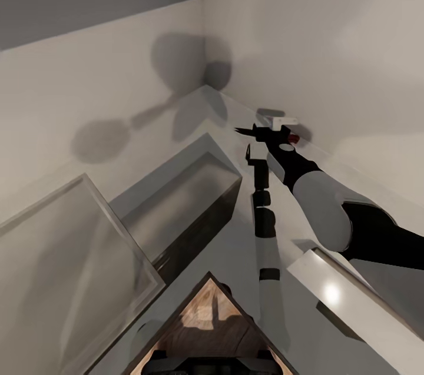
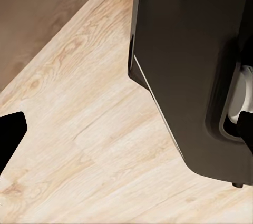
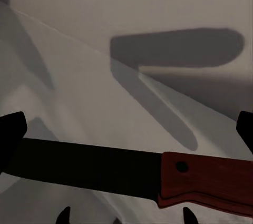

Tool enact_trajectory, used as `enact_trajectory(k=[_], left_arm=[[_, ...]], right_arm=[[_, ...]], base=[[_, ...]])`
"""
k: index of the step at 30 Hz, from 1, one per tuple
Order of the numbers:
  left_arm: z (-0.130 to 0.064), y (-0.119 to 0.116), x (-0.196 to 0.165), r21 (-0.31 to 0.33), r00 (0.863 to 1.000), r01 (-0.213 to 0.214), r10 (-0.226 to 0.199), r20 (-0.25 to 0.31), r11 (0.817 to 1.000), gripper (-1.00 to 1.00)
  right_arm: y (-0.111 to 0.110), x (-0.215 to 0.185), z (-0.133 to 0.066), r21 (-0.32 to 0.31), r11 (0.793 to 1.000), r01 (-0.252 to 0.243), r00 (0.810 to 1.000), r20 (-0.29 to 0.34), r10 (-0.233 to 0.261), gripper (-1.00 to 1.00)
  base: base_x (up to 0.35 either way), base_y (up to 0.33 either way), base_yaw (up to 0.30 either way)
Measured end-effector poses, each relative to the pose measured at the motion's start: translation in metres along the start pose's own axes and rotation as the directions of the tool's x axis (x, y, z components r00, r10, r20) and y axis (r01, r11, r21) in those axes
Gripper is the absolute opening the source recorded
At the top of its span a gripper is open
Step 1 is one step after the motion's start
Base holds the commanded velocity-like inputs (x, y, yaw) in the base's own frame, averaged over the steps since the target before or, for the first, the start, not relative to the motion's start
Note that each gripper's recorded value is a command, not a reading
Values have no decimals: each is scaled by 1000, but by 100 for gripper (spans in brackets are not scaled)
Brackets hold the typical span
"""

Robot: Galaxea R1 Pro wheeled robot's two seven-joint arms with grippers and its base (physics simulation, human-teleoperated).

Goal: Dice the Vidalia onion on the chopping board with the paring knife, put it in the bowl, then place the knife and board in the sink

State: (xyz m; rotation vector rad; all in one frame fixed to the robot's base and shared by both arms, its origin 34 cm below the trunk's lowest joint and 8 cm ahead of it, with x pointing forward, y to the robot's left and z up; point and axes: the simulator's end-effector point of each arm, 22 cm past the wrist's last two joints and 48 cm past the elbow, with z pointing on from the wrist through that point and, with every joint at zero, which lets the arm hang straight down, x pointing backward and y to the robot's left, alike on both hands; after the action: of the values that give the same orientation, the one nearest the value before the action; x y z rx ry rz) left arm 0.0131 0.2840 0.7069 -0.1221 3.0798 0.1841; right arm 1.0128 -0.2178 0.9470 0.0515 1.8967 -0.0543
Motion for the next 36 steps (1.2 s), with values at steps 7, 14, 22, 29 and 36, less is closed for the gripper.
enact_trajectory(k=[7,14,22,29,36], left_arm=[[-1,-8,4,5,1000,11,-11,-7,1000,100],[-3,-6,12,1,1000,6,-6,-25,1000,100],[-3,-5,13,1,1000,6,-6,-24,1000,100],[-3,-5,12,1,1000,6,-6,-24,1000,100],[-3,-5,12,1,1000,7,-6,-24,1000,100]], right_arm=[[0,-1,0,10,1000,-3,1000,-12,3,100],[-22,-23,2,74,997,16,992,-124,-6,100],[-28,-27,2,84,996,21,992,-126,-10,100],[-30,-29,2,87,996,22,992,-123,-12,100],[-35,-55,2,99,995,13,998,-67,-6,100]], base=[[0,0,0],[0,0,0],[0,0,0],[0,0,0],[0,0,0]])
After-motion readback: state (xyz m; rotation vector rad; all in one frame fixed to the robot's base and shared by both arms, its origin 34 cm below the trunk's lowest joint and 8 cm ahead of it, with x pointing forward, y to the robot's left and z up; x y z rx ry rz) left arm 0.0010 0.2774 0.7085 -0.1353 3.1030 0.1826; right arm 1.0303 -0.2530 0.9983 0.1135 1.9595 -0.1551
